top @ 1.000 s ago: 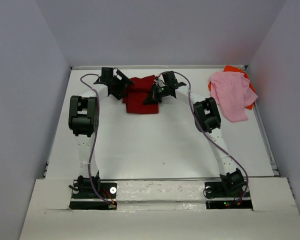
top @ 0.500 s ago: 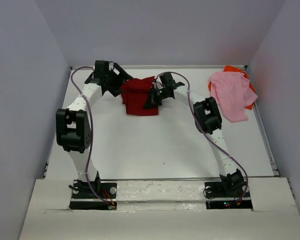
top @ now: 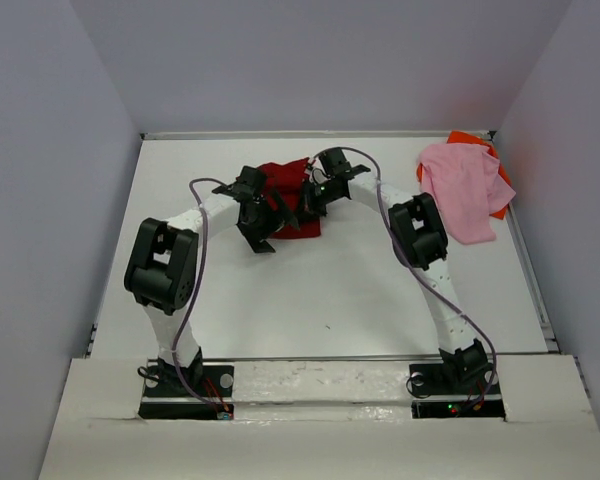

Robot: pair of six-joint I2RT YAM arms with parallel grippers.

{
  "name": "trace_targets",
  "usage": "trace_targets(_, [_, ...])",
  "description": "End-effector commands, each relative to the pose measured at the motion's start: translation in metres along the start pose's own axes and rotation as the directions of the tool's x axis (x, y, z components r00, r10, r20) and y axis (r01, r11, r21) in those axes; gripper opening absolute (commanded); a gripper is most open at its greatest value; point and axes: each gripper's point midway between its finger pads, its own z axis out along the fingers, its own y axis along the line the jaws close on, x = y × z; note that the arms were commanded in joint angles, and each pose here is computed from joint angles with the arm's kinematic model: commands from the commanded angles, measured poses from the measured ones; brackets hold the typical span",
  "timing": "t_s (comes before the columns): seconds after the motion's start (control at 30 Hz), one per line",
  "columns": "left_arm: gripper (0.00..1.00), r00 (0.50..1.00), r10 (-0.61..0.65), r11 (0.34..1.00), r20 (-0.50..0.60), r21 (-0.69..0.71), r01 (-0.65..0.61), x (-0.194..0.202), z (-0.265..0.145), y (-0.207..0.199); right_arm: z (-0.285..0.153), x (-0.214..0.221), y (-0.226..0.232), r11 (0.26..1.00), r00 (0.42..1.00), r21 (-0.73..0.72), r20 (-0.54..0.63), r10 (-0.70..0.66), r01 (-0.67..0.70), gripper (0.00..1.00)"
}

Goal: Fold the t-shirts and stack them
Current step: Fold the long partially folded tshirt into a neat square

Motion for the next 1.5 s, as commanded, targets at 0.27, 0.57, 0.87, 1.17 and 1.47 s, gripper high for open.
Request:
trace_targets(0.27, [0.99,0.996,0.006,0.995,0.094,0.099,-0.015,0.006,-0.055,-0.028,-0.036,0.081,-0.033,0.97,0.988,0.24,-0.142,0.064,-0.029,0.0])
trace_targets(0.57, [0.99,0.988,0.005,0.991,0.152,0.135,-0.025,0.003,-0.092,-0.038,-0.061,0.158,-0.029,0.954,0.967,0.299,-0.236,0.09,-0.016,0.0])
trace_targets(0.87, [0.99,0.989,-0.01,0.988,0.15,0.152,-0.013,0.005,-0.103,-0.035,-0.089,0.226,-0.005,0.952,0.952,0.306,-0.282,0.117,-0.027,0.0])
trace_targets(1.17, [0.99,0.995,-0.036,0.98,0.094,0.201,0.016,0.03,-0.106,-0.032,-0.09,0.225,-0.006,0.949,0.956,0.315,-0.268,0.119,-0.03,0.0])
trace_targets(1.47, [0.93,0.995,-0.091,0.932,-0.026,0.349,0.095,0.081,-0.1,-0.036,-0.081,0.216,0.001,0.953,0.958,0.301,-0.266,0.108,-0.024,0.0])
